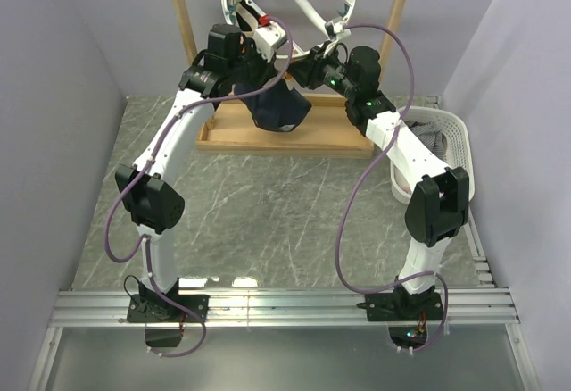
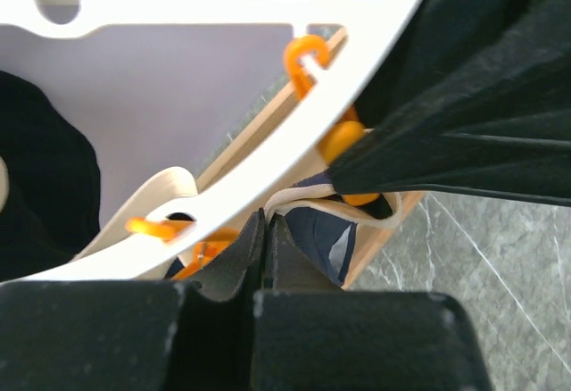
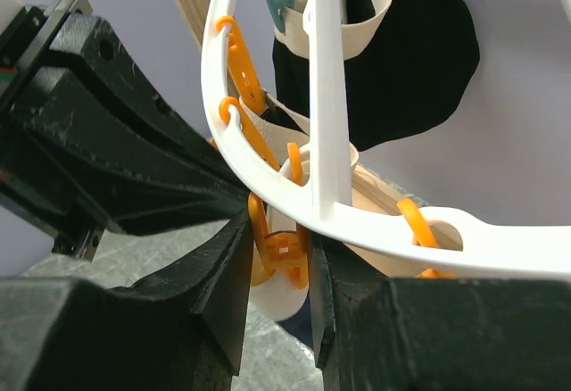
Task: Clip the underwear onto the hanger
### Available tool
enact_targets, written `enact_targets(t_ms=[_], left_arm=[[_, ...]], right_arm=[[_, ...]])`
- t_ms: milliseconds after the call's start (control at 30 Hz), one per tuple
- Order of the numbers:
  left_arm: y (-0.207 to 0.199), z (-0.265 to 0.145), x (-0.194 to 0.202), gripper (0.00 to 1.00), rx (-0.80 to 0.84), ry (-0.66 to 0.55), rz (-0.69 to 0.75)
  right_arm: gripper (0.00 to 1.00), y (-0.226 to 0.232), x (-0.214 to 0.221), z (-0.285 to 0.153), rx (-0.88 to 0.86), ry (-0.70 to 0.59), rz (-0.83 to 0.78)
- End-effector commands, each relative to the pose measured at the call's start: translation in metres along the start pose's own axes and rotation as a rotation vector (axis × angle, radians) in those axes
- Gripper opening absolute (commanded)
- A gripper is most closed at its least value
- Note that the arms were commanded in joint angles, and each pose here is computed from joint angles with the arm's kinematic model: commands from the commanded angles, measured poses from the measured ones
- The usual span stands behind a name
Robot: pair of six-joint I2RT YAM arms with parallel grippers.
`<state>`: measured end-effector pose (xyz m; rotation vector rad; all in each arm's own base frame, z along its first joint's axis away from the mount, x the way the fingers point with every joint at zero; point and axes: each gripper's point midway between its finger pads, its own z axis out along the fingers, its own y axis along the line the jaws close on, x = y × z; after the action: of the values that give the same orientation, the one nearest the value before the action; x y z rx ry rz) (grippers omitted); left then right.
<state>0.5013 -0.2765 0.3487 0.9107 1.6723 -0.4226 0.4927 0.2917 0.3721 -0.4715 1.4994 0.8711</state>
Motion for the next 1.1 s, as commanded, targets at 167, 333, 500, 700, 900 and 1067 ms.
enact_targets(t_ms=[167,333,500,700,900,1067], left_arm=[[0.0109,-0.0297,-0.0567,0.00,-0.040,-0.157,0.008],[0.0101,-0.0297,-0.0577,0.00,-0.034,-0.161,0.010],[0.0099,-0.0300,-0.0579,0.00,-0.031,-0.164,0.012],[0.0126,-0.0314,-0.0597,0.00,-0.036,-0.171,0.017],[0.0144,-0.0335,-0.0603,0.00,-0.036,-0.176,0.018],[0.0154,-0.0347,-0.0605,0.00,-0.036,-0.178,0.021]], right_arm=[[0.00,0.0099,-0.0111,-0.0077,0.001,-0.011,-0.024],[0.12,0.0113,-0.0124,-0.0070,-0.006,-0.007,-0.020],[0.27,0.0114,-0.0144,-0.0064,-0.008,-0.007,-0.014],[0.38,0.0130,-0.0154,-0.0048,-0.017,-0.001,-0.007],[0.43,0.0157,-0.0164,-0.0039,-0.029,-0.002,-0.001],[0.50,0.0156,-0.0189,-0.0037,-0.030,-0.008,-0.003]])
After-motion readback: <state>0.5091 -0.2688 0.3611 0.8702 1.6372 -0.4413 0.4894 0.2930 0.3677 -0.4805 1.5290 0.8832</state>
